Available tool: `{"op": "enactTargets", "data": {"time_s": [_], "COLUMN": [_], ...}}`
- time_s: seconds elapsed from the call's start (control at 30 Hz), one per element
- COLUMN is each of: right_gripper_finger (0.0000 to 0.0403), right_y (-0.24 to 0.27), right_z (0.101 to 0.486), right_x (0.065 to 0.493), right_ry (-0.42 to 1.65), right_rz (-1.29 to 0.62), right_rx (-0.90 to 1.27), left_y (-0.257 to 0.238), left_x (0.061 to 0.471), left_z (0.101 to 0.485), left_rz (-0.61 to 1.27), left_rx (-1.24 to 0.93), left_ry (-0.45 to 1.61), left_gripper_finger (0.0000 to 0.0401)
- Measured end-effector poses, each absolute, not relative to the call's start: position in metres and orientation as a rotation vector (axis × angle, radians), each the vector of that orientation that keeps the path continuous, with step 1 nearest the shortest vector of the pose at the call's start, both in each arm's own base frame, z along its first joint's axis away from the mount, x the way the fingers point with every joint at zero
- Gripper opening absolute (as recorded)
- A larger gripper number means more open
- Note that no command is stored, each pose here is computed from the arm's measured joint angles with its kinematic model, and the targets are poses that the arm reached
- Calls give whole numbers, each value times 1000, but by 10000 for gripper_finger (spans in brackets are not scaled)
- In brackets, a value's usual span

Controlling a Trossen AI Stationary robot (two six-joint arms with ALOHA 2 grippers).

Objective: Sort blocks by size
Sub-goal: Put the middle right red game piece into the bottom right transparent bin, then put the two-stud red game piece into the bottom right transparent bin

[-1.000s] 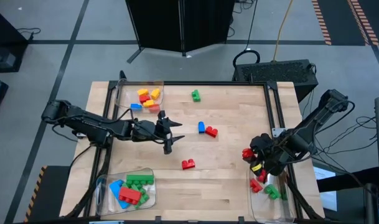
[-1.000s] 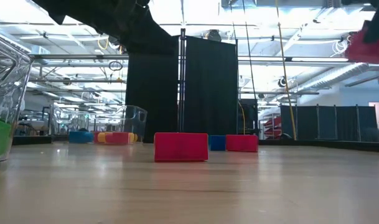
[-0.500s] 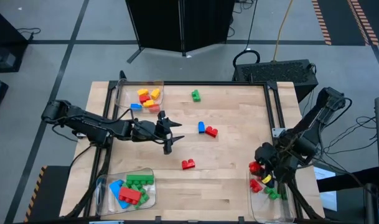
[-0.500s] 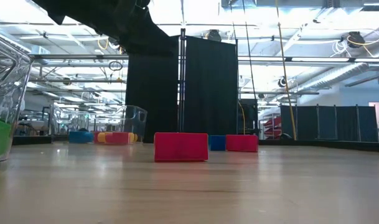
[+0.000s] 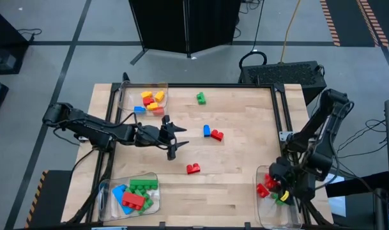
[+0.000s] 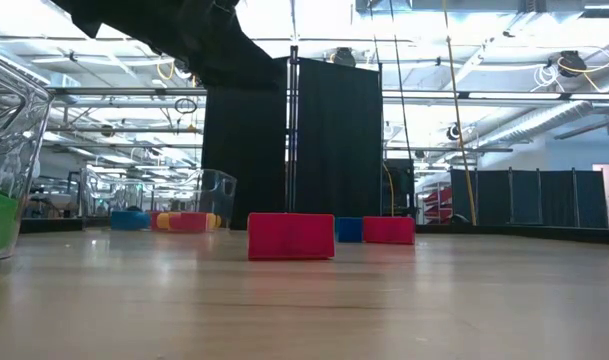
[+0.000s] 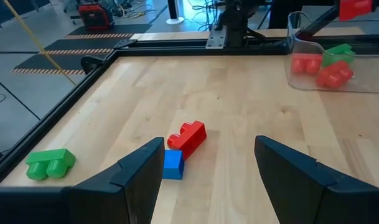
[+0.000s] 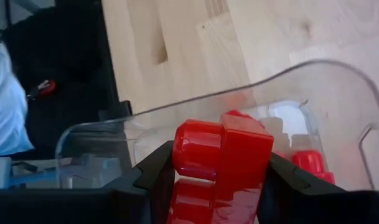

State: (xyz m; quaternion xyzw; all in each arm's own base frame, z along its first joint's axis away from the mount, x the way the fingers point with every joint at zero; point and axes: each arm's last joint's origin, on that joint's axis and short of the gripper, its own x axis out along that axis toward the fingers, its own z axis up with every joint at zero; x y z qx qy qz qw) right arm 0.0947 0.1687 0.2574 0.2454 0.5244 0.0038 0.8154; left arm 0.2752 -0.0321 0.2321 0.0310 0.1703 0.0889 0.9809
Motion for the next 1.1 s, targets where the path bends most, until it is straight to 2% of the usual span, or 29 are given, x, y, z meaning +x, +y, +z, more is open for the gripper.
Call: {"op": "enactTargets", "data": {"time_s": [0.23, 0.43, 0.6, 1.1], "right_gripper_finger": [160, 166, 172, 212], "right_y": [184, 183, 185, 188], "right_z": [240, 229, 225, 203], "right_x": [93, 91, 91, 99], "right_ry": [1173, 1218, 1238, 1268], "right_rz": [-69, -216, -249, -402], "right_rx": [502, 481, 484, 368], "left_y": [-33, -33, -33, -33], "left_x": [275, 275, 275, 275], "left_z": [232, 232, 232, 232], "left_rz": [178, 178, 179, 182], "left_rx": [60, 60, 52, 38], "left_ry": [343, 342, 341, 340], "left_gripper_finger": [251, 251, 251, 251]}}
